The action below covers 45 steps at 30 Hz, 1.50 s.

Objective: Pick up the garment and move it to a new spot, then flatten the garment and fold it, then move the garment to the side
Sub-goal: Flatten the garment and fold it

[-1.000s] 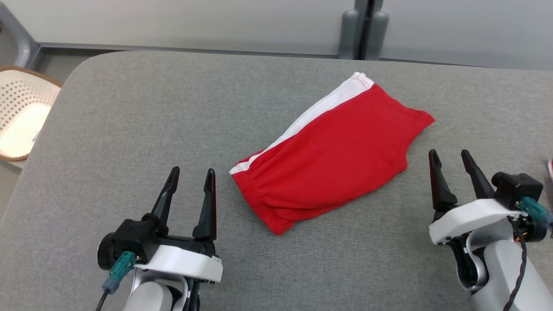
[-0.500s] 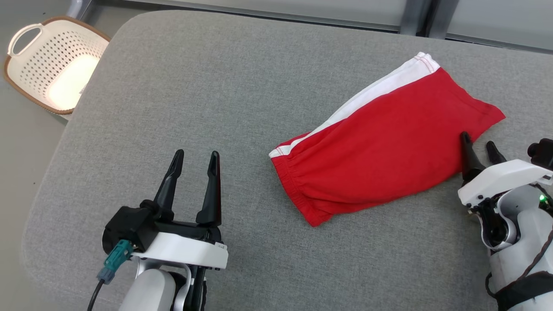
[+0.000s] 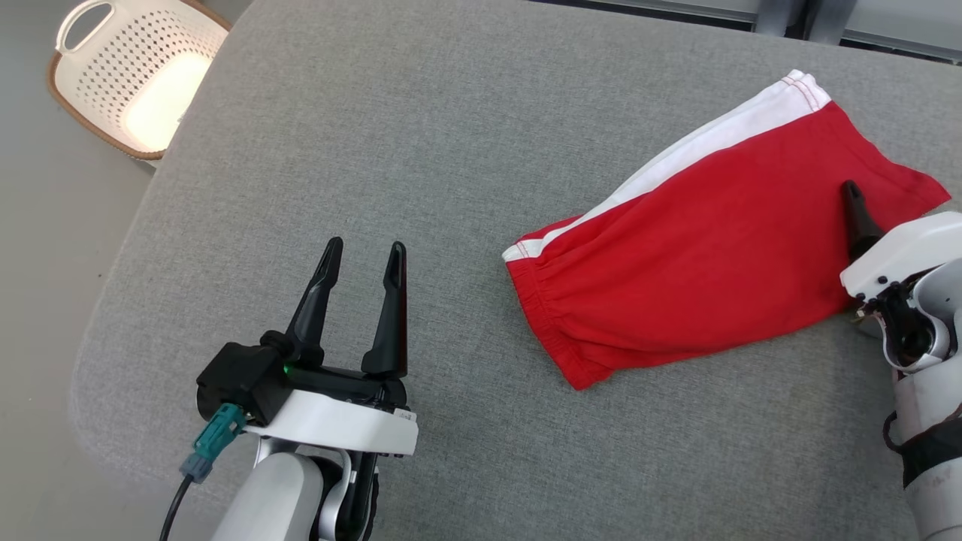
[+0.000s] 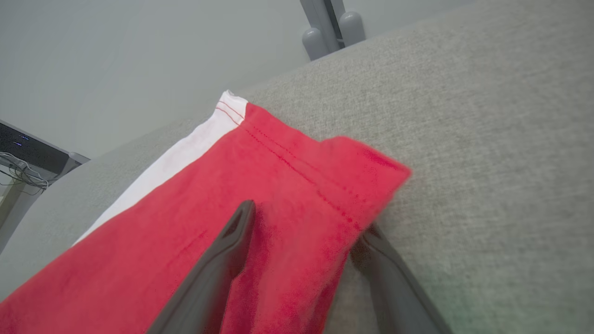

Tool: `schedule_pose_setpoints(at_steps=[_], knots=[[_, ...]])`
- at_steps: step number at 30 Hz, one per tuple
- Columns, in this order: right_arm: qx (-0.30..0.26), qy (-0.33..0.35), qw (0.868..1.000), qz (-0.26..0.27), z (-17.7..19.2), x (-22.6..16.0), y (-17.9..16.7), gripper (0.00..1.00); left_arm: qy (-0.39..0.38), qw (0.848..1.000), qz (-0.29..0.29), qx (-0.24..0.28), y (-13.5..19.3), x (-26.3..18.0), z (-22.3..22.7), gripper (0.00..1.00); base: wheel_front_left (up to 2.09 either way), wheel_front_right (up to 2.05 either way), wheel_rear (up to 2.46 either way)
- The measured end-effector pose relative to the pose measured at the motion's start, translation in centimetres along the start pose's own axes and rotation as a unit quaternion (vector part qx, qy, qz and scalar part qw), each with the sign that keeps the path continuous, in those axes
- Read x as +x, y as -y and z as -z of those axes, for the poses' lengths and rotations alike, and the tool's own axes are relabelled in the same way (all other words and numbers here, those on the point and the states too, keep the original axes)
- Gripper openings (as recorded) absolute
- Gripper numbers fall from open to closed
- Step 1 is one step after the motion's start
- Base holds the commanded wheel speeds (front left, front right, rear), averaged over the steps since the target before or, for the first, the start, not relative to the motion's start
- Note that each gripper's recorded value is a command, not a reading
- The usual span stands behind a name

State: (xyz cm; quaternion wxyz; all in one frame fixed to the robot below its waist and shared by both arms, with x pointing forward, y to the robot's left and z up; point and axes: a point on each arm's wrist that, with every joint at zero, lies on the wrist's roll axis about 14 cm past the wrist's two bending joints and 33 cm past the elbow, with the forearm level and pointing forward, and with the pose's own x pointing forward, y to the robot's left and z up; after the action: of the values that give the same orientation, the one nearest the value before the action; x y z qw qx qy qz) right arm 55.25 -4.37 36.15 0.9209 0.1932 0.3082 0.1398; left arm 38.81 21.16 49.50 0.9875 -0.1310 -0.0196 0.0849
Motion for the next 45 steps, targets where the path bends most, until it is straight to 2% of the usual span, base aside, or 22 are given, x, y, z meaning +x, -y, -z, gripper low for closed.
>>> schedule_pose_setpoints(at_steps=[9, 10, 11, 12, 18, 20, 23, 25, 32, 38, 45], knots=[[-0.019, -0.027, 0.999, -0.022, -0.4, 2.4, -2.0, 1.00, -0.001, 1.000, -0.019, 0.005, -1.1, -0.3, -0.2, 1.00, 0.00, 0.00, 0.00], [-0.023, -0.028, 0.999, -0.024, -0.5, 2.6, -2.2, 0.87, -0.002, 1.000, -0.020, 0.005, -1.1, -0.4, -0.1, 1.00, 0.00, 0.00, 0.00], [-0.026, -0.029, 0.999, -0.027, -0.5, 2.7, -2.5, 0.40, -0.002, 1.000, -0.022, 0.006, -1.2, -0.5, -0.1, 1.00, 0.00, 0.00, 0.00], [-0.027, -0.028, 0.999, -0.029, -0.7, 2.8, -2.7, 0.00, -0.002, 1.000, -0.023, 0.007, -1.3, -0.5, -0.2, 1.00, 0.00, 0.00, 0.00], [-0.023, 0.007, 0.999, -0.045, -1.6, 2.3, -4.0, 0.00, 0.003, 1.000, -0.026, 0.006, -1.4, -0.6, -0.6, 1.00, 0.00, 0.00, 0.00], [-0.018, 0.017, 0.999, -0.045, -1.5, 1.7, -3.8, 0.00, 0.006, 1.000, -0.021, 0.004, -1.1, -0.6, -0.7, 1.00, 0.00, 0.00, 0.00], [0.020, 0.051, 0.998, -0.043, -2.3, 0.1, -3.0, 0.00, 0.005, 1.000, -0.008, -0.002, -0.3, -0.5, -0.5, 1.00, 0.00, 0.00, 0.00], [0.011, 0.064, 0.997, -0.041, -2.3, -0.9, -2.4, 0.00, 0.005, 1.000, 0.003, -0.004, 0.3, -0.4, -0.4, 1.00, 0.00, 0.00, 0.00], [0.033, 0.139, 0.990, -0.003, -3.7, -5.1, 1.8, 0.00, 0.009, 1.000, 0.024, -0.008, 1.6, -0.5, -0.6, 1.00, 0.00, 0.00, 0.00], [0.030, 0.150, 0.987, 0.049, -1.0, -9.2, 5.3, 0.00, 0.006, 0.999, 0.042, -0.008, 2.5, -1.4, -0.4, 1.00, 0.00, 0.00, 0.00], [0.033, 0.207, 0.974, 0.089, -1.5, -13.0, 6.9, 0.00, 0.004, 0.998, 0.063, -0.009, 3.6, -2.4, -0.2, 1.00, 0.00, 0.00, 0.00]])
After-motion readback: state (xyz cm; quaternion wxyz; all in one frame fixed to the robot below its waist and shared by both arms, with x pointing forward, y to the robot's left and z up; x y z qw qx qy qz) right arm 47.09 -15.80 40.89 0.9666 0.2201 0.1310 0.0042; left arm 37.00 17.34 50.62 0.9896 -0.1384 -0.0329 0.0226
